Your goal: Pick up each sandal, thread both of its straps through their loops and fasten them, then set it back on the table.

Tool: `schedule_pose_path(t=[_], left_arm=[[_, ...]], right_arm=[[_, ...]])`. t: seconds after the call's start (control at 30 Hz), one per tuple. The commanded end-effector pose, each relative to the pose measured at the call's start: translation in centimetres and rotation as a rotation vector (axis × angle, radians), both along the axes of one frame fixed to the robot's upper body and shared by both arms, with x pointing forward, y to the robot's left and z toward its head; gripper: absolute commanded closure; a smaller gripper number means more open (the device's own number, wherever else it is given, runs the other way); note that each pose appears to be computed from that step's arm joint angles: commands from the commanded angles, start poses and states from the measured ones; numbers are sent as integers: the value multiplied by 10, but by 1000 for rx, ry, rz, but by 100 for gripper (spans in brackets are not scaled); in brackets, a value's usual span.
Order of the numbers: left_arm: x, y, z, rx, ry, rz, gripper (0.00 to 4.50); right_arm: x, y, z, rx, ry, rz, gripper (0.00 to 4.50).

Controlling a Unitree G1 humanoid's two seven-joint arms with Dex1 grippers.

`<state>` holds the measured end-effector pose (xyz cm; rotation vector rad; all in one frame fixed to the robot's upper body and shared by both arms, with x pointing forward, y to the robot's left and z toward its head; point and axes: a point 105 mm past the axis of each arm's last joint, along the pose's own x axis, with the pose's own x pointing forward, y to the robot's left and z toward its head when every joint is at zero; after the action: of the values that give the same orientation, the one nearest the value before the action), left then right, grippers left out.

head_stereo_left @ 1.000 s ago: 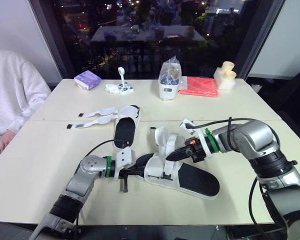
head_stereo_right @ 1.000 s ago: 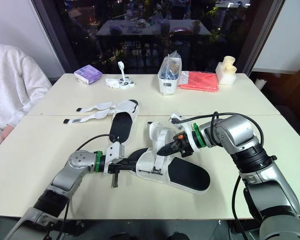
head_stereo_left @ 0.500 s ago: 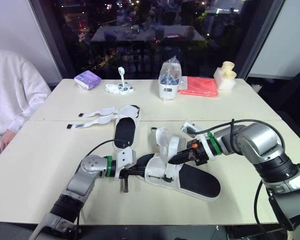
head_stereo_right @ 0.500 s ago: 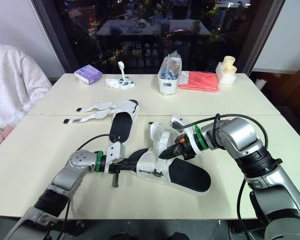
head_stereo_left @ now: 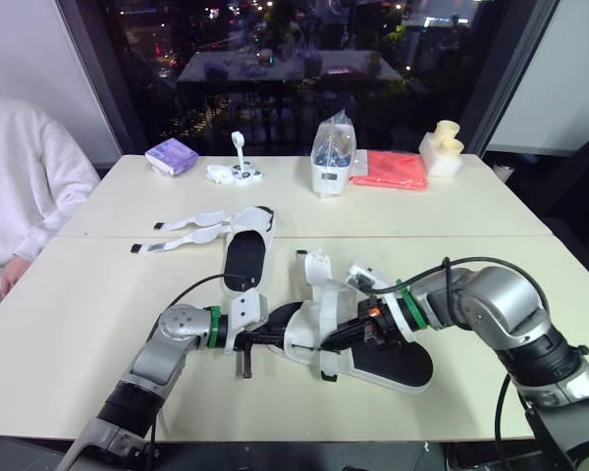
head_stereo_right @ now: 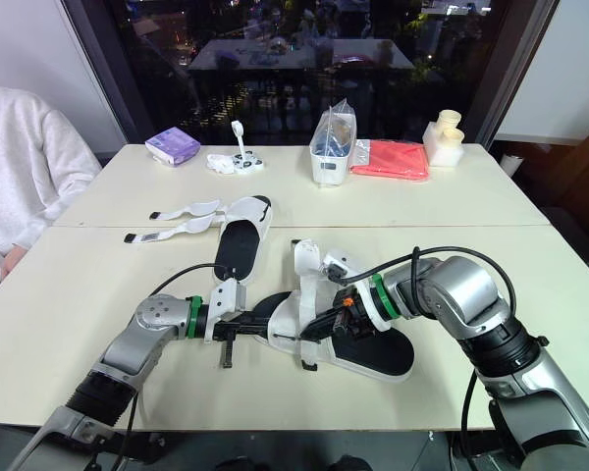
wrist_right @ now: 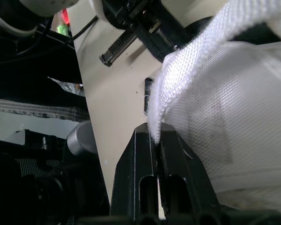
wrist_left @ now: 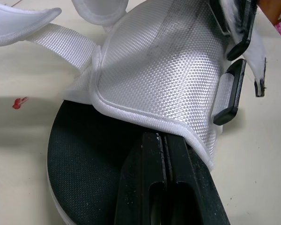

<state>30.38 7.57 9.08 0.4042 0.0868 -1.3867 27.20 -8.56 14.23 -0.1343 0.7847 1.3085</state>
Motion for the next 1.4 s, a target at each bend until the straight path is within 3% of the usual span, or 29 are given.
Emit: schedule_pose_path(t=[0.03, 0.17, 0.2, 0.23, 0.37, 0.5, 0.73, 0.83, 1.0, 1.37, 1.4], left_arm=[[-9, -6, -9, 23, 23, -42, 450], [-10, -6, -9, 25, 25, -42, 450], [-10, -6, -10, 25, 26, -41, 450], [-10, -6, -10, 24, 27, -40, 450], [-11, -7, -11, 20, 34, -41, 450], [-13, -9, -17, 34, 39, -67, 450], [-11, -31, -22, 20, 26, -100, 450], [-6, -43, -21, -2, 25, -101, 450], [-2, -56, -23, -3, 18, -121, 450], [0, -64, -29, 22, 5, -145, 450], [0, -64, -29, 24, 6, -146, 450]], right_arm=[[0, -1, 4, -6, -45, -5, 262], [-1, -5, 8, -15, -57, -15, 61], [-1, -10, 13, -20, -67, -21, 20], [-1, -14, 20, -20, -74, -30, 7], [-13, -30, 41, -11, -70, -40, 7], [-26, -45, 45, -10, -39, -65, 7], [-38, -58, 10, 16, 72, -173, 7], [-34, -58, -14, 41, 107, -259, 7], [-28, -56, -32, 72, 124, -343, 7], [-17, -51, -32, 107, 87, -387, 7], [-16, -51, -32, 107, 87, -387, 30]])
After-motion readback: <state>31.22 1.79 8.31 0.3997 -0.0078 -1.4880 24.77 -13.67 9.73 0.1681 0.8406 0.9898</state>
